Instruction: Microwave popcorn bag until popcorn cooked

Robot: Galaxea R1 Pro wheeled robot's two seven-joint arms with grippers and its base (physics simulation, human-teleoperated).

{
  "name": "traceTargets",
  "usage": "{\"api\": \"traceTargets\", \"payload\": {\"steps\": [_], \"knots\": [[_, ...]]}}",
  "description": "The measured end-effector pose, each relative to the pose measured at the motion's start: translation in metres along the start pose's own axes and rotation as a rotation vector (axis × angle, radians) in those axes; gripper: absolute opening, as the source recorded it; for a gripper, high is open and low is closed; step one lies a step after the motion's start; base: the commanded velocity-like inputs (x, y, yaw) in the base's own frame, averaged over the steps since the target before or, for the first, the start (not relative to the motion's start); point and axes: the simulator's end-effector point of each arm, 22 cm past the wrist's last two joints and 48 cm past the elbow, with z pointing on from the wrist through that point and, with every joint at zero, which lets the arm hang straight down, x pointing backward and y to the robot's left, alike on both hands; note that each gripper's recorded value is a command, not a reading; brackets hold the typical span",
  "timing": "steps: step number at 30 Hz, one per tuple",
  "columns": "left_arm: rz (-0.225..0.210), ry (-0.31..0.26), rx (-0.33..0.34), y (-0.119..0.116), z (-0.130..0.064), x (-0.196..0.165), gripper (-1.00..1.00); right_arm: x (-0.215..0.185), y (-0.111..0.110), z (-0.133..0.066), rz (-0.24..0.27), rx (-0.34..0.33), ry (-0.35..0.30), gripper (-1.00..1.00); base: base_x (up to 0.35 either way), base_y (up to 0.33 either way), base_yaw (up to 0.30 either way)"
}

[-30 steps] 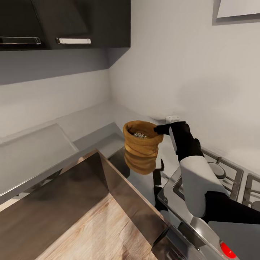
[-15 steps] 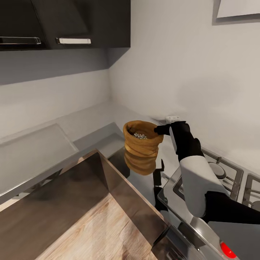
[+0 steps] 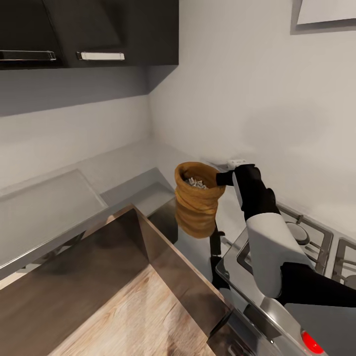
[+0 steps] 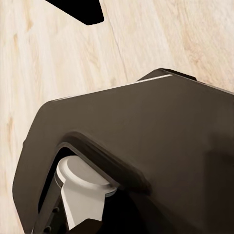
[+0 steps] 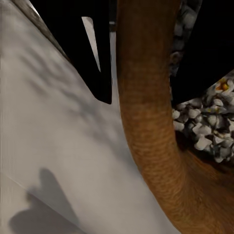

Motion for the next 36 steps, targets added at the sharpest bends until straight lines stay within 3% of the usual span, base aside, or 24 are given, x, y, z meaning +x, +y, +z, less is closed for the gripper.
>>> {"api": "traceTargets", "payload": {"steps": [3, 9, 15, 18, 25, 36], "knots": [[0.0, 0.0, 0.0, 0.0, 0.0, 0.0, 1.0, 0.0, 0.0, 0.0, 0.0, 0.0, 0.002, -1.0, 0.0, 0.0, 0.0], [0.0, 0.0, 0.0, 0.0, 0.0, 0.0, 1.0, 0.012, 0.005, -0.012, 0.031, -0.003, 0.094, -1.0, 0.0, 0.0, 0.0], [0.0, 0.001, -0.001, 0.0, 0.0, 0.0, 1.0, 0.002, 0.001, -0.022, 0.046, 0.005, 0.082, -1.0, 0.0, 0.0, 0.0], [0.0, 0.001, -0.001, 0.0, 0.0, 0.0, 1.0, -0.015, -0.004, -0.033, 0.055, 0.014, 0.032, -1.0, 0.0, 0.0, 0.0], [0.003, 0.001, 0.0, 0.0, 0.0, 0.0, 1.0, -0.018, -0.005, -0.034, 0.058, 0.013, 0.024, -1.0, -0.004, 0.0, 0.0], [-0.008, 0.002, -0.001, -0.001, 0.0, 0.001, 1.0, -0.022, -0.005, -0.036, 0.059, 0.01, 0.013, -1.0, -0.306, 0.069, 0.0]]}}
